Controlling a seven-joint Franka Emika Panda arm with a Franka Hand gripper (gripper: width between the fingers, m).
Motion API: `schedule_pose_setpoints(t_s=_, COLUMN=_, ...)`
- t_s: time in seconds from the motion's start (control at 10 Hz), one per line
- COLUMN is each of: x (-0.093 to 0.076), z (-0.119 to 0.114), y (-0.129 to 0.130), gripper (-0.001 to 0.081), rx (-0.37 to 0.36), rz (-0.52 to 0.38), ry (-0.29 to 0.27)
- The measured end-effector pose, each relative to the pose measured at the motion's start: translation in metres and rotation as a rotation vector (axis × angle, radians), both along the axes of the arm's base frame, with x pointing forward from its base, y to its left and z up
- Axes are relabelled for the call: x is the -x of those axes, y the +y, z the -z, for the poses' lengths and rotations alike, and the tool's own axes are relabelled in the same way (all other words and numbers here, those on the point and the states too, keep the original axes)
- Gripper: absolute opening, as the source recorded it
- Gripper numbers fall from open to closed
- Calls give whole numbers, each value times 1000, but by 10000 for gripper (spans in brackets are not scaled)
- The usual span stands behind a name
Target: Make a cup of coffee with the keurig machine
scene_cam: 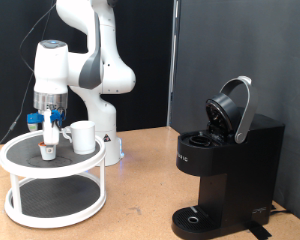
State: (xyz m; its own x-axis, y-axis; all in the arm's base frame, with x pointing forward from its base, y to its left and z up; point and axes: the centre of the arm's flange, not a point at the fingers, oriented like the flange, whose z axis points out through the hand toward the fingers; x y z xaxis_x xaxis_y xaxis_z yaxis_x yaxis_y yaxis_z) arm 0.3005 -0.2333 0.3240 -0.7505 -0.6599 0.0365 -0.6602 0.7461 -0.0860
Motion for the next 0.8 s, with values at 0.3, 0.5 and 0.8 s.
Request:
schedule_pose_setpoints(t_s=0.3, x=7, z=-33, y=-9, gripper=401, rx=-70, rz=-13, ry=-14)
schedule_pose_setpoints(t_s=0.5, x=12, z=-56, y=-13, gripper=401, rx=-83, rz=-5, ry=-12)
schedule_pose_setpoints(t_s=0.8, x=9, z=-59, y=-11, gripper=401, rx=-147, rz=-2, ry=-49)
